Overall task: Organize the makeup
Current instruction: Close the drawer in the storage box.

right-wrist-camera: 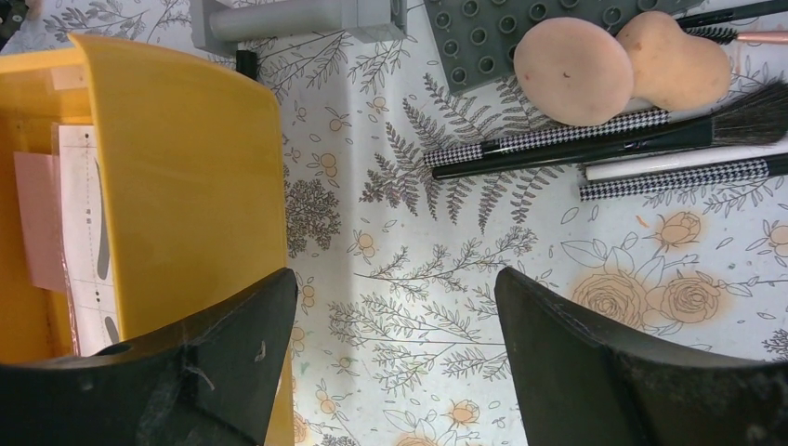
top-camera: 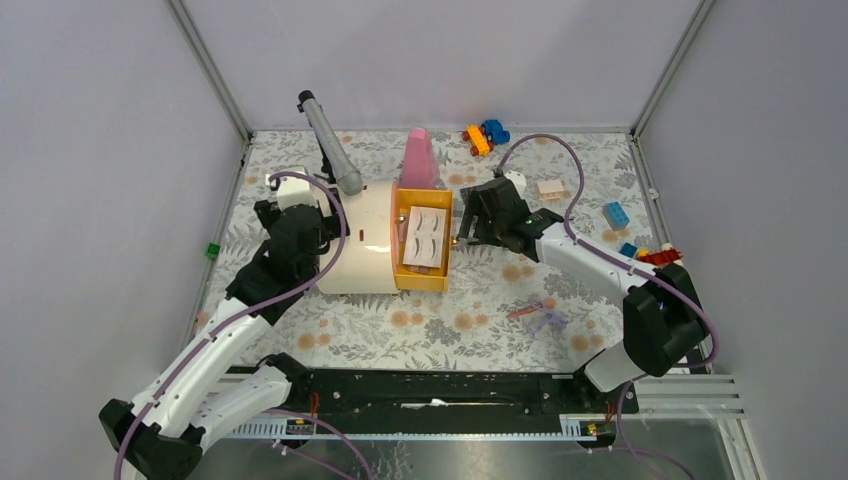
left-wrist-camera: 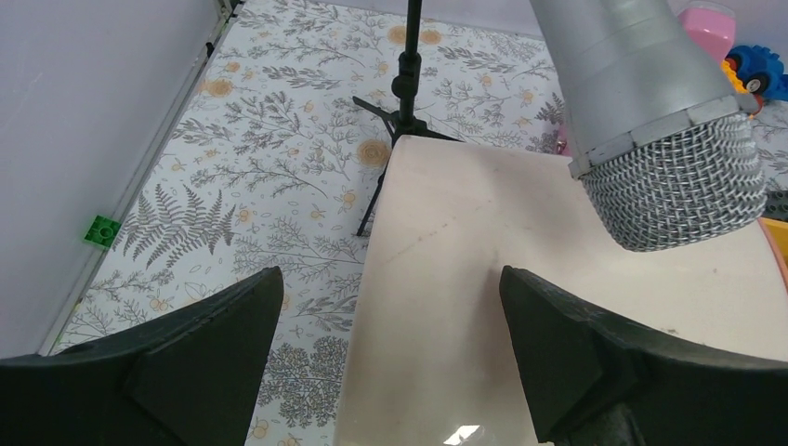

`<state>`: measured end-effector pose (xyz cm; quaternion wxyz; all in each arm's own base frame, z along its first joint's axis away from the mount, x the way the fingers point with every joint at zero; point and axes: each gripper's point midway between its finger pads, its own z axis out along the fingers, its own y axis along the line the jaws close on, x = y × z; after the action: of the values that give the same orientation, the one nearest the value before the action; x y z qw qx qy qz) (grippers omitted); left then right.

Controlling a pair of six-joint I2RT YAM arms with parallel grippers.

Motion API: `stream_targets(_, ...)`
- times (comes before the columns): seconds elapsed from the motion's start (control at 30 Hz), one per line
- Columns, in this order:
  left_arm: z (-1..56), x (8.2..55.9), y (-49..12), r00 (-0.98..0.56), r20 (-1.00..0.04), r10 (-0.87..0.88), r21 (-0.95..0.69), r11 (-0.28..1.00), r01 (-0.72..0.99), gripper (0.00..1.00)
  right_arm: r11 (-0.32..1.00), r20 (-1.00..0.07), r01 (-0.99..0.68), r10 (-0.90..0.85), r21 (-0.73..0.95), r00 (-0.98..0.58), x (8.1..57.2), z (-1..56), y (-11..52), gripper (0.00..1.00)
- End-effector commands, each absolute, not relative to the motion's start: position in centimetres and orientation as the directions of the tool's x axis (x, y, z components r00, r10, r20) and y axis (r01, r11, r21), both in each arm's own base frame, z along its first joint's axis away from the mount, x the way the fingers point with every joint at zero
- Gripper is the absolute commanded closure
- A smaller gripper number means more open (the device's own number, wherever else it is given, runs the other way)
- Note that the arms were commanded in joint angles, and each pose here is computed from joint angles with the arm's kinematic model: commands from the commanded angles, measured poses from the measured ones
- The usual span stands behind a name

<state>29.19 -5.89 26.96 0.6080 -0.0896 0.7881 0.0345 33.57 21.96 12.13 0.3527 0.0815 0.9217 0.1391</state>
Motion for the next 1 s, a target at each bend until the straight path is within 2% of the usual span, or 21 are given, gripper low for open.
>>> stream_targets(0.0, 28.2, 29.5, -5.6, -0.213, -0.969, -0.129, -0.086, 0.976, -0.201, 0.01, 0.939, -0.659, 0.051, 0.276, 0.339, -0.699, 34.8, 13.8, 23.0, 0.16)
stream_targets(0.5, 27.4, 30.1, -6.0, -0.249, -0.961, -0.123, -0.078, 0.980, -0.184, 0.01, 0.943, -0.666, 0.045, 0.267, 0.331, -0.697, 34.7, 13.7, 23.1, 0.15)
stream_targets(0.7, 27.3, 30.2, -6.1, -0.253, -0.959, -0.125, -0.080, 0.980, -0.180, 0.01, 0.953, -0.718, 0.209, 0.304, 0.221, -0.627, 35.1, 13.7, 18.9, 0.15)
stream_targets(0.83, 27.3, 30.1, -6.1, -0.253, -0.959, -0.125, -0.082, 0.981, -0.176, 0.01, 0.927, -0.691, 0.276, 0.375, 0.255, -0.618, 35.4, 12.9, 17.3, 0.15)
stream_targets(0.97, 27.3, 30.2, -6.2, -0.255, -0.959, -0.125, -0.082, 0.981, -0.175, 0.01, 0.924, -0.653, 0.195, 0.373, 0.330, -0.659, 36.1, 11.9, 18.8, 0.16)
